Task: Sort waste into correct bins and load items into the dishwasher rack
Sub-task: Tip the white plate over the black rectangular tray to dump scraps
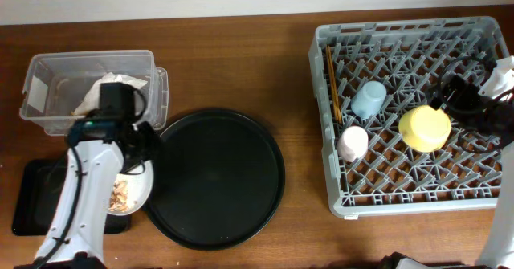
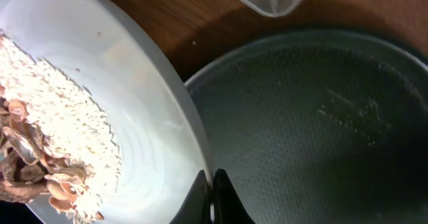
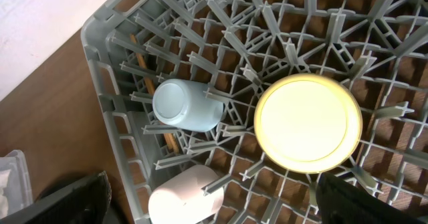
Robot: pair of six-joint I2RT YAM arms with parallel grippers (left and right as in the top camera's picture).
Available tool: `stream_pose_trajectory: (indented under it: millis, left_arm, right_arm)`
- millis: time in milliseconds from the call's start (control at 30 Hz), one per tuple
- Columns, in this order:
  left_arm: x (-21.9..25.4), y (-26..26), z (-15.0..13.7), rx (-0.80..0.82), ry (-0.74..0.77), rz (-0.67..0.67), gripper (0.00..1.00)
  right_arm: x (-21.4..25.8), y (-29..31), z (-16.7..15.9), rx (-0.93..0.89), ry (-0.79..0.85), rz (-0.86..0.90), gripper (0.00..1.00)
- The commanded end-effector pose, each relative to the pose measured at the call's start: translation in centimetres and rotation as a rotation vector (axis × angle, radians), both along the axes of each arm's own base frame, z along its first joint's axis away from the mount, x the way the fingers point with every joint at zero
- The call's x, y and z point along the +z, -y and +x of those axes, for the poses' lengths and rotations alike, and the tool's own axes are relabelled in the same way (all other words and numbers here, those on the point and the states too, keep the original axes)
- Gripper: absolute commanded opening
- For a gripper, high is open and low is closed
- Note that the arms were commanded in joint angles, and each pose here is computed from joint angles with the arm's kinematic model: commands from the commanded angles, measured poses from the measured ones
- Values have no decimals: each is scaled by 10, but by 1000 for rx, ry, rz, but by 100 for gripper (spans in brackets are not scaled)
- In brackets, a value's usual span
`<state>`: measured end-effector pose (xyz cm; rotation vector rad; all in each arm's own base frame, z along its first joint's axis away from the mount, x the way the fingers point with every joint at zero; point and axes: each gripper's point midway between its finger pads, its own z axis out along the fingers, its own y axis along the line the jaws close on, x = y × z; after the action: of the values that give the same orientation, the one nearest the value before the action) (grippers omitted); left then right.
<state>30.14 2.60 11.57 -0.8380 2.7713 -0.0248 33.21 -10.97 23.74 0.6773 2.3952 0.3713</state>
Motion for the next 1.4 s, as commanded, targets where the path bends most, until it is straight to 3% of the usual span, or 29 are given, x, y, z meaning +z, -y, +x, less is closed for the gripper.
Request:
stream_pose_trajectory:
  millis: [0,167,467,767,1000,1267,1367]
  left_arm:
    - [18,-15,8,9,85,-72,1]
    - [38,-28,12,40,207,-239,1]
    - [97,-70,-11,148,433,-209,1]
    - [112,-70,-11,133,525,-354,1]
    - [119,-86,-17,172,582,-393,1]
    - [117,-74,-10,142,601,-610,1]
    - [114,-76,-9,152,596,-619,1]
  right_arm:
    - [2,4,0,-15,2,-5,99]
    - [2,4,0,-15,2,-5,99]
    - [2,4,0,-15,2,-5,99]
    - [2,4,0,-15,2,-5,99]
    - [2,4,0,-15,2,-5,99]
    - [2,4,0,-15,2,-6,99]
    - [2,4,0,-15,2,-5,99]
